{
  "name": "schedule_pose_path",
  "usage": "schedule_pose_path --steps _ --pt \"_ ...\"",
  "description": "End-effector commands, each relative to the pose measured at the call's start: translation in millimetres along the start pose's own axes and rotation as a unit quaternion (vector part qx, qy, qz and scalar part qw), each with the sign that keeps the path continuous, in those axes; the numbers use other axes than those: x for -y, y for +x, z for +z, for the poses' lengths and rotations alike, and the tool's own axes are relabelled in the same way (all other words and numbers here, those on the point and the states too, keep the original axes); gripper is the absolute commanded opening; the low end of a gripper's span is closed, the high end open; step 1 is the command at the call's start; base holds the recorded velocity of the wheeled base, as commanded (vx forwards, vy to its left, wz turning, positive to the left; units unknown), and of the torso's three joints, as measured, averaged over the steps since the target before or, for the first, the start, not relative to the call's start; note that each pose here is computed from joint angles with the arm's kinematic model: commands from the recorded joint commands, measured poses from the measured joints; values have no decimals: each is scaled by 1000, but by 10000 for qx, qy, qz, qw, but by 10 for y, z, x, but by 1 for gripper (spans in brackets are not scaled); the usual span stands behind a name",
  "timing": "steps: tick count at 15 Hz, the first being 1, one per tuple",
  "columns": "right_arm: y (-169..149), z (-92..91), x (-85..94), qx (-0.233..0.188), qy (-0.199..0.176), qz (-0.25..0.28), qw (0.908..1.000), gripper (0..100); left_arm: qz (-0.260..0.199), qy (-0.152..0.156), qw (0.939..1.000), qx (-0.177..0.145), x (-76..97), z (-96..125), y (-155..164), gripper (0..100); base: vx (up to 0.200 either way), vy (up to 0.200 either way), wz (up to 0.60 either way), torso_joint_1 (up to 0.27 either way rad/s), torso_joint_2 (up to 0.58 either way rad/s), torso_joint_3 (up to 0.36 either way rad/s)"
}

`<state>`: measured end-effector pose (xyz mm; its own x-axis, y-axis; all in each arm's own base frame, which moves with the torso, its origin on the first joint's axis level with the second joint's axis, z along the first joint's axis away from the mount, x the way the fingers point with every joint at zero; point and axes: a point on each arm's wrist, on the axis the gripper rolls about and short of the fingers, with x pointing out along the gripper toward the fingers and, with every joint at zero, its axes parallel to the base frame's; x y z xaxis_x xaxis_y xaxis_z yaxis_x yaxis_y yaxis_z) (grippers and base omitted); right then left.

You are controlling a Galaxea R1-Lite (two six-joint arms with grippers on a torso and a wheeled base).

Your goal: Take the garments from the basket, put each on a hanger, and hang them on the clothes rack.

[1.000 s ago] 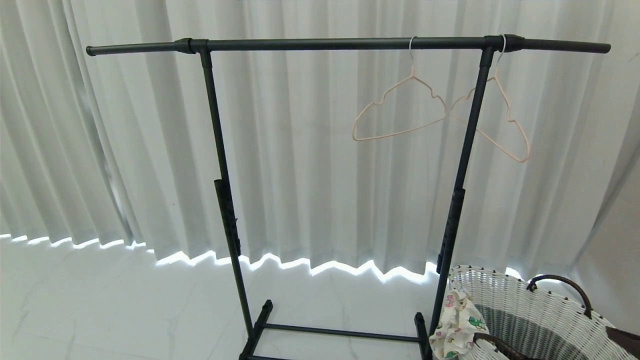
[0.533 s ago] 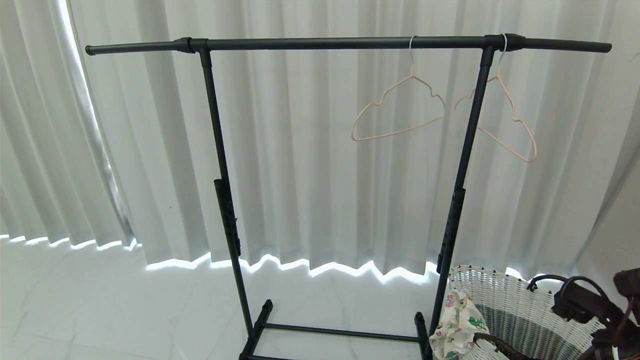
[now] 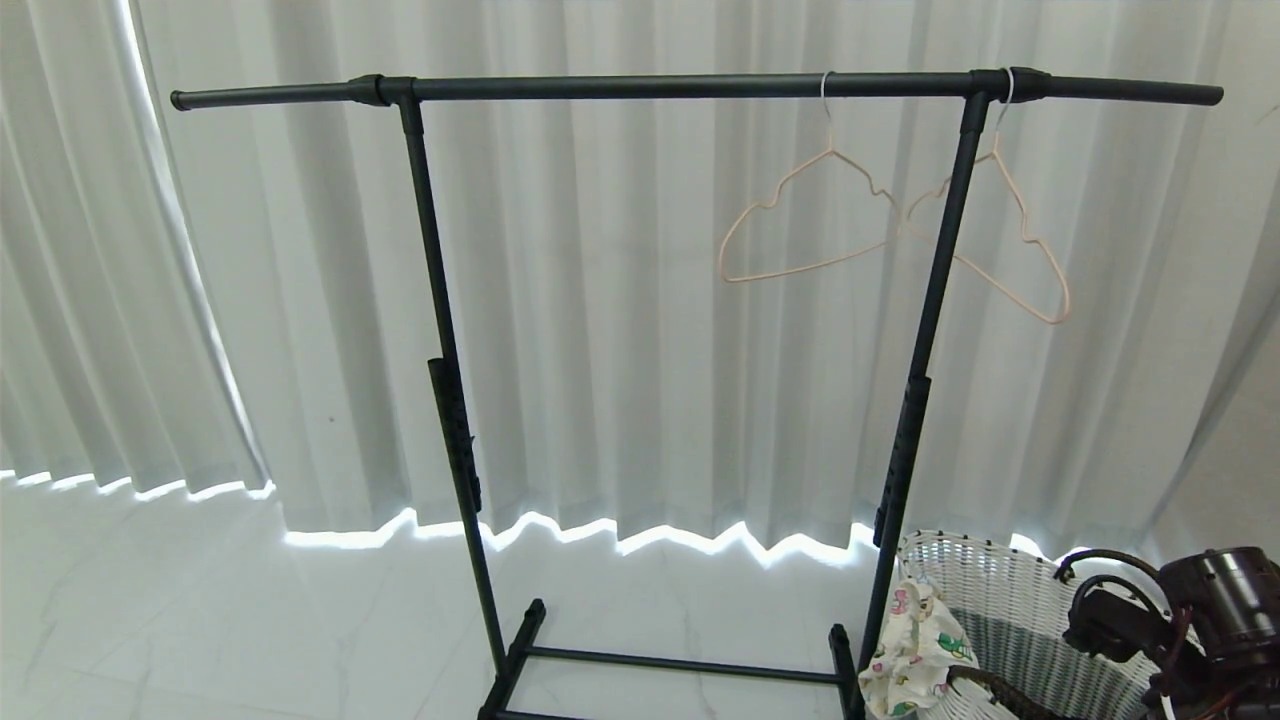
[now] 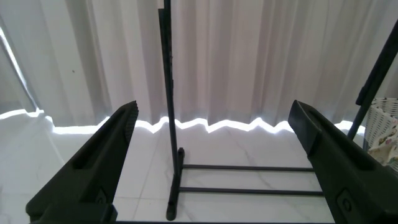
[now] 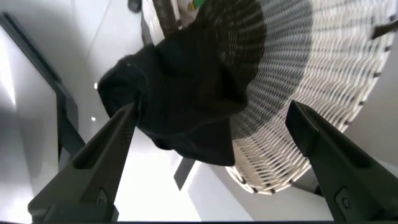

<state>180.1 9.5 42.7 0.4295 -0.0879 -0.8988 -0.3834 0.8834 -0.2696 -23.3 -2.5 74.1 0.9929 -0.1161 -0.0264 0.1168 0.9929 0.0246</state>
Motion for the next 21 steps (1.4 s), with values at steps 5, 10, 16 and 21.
schedule_pose_path --steps 5,10,16,21 --pt "299 8 82 -147 227 -81 9996 100 -1 0 10000 3 0 0 0 100 0 0 0 0 0 0" --pt "255 -72 54 -206 224 -167 9994 0 -1 0 10000 3 0 0 0 100 0 0 0 0 0 0" --pt "-142 104 214 939 454 -652 9924 0 -1 0 10000 3 0 0 0 100 0 0 0 0 0 0" --pt "-1128 319 472 2246 704 -1106 9656 0 -1 61 10000 -5 0 0 1 100 0 0 0 0 0 0"
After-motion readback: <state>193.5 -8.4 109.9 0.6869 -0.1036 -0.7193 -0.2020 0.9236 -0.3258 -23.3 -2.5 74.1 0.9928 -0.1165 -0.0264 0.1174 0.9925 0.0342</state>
